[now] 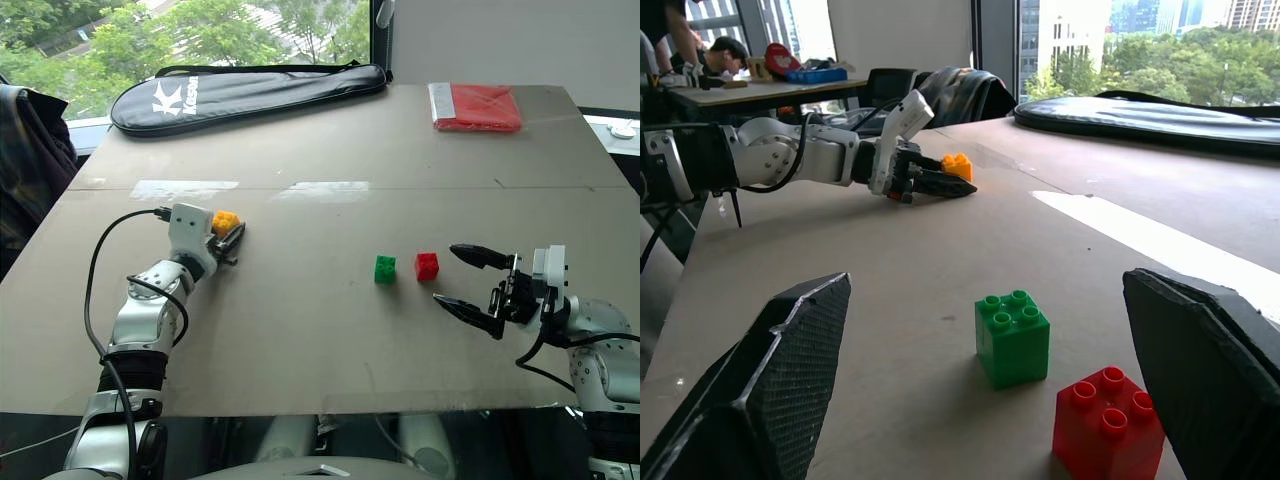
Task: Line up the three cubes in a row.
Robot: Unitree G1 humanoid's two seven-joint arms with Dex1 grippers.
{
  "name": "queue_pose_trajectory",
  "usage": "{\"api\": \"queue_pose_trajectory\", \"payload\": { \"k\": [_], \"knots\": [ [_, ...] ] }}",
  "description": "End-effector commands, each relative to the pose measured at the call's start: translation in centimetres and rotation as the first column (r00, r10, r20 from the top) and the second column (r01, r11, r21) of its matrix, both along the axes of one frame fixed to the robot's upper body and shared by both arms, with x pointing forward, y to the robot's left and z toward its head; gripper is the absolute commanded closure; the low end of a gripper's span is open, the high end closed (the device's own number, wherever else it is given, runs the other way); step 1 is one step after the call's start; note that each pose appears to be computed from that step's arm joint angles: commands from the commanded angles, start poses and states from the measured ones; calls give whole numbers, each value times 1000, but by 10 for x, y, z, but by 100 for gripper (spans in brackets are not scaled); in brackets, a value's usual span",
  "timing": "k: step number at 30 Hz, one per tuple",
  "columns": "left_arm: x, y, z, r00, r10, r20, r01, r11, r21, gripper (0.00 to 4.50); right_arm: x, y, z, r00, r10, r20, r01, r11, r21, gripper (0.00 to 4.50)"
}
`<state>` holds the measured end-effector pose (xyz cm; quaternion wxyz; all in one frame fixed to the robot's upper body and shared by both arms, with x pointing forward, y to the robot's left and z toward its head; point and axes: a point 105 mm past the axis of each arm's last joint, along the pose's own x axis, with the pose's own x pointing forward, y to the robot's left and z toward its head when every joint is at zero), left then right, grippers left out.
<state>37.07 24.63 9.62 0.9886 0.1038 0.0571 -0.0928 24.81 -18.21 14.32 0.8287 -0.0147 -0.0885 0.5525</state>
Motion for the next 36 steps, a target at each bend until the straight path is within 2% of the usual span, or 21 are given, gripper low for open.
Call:
{"api": "queue_pose_trajectory", "payload": {
  "k": [1,3,5,7,10,13,15,23,33,35,36],
  "knots": [
    [-5,-15,8,995,-92,32,92,996,15,317,-2,-5,12,998,-15,56,15,1000,-11,0],
    [-16,-56,19,942,-328,67,329,944,-7,317,-2,-9,10,999,-22,48,23,1000,-20,0],
    [-31,-90,21,840,-540,59,540,842,15,317,-3,-12,6,999,-27,28,28,999,-31,0],
    [-43,-110,20,734,-677,48,677,736,25,317,-4,-15,0,1000,-24,10,24,998,-49,0],
    [-48,-128,19,628,-776,57,777,629,9,317,-6,-19,-6,1000,-23,-8,22,997,-72,0],
    [-54,-144,4,464,-885,-36,885,463,47,317,-7,-23,-10,999,-32,-12,31,996,-84,0],
    [-54,-147,-1,404,-912,-69,914,402,52,317,-7,-24,-10,999,-36,-11,35,996,-84,0],
    [-38,-154,-15,272,-949,-159,960,257,108,317,-12,-22,-10,998,-58,2,58,995,-77,0],
    [-31,-168,-15,188,-967,-169,981,179,69,317,-17,-21,-11,996,-86,9,86,994,-68,0],
    [-32,-168,-15,161,-971,-179,987,156,46,213,-17,-19,-10,996,-86,10,86,994,-67,0],
    [-32,-168,-15,156,-971,-184,988,150,45,182,-18,-19,-10,996,-86,10,86,994,-67,0]
  ]
}}
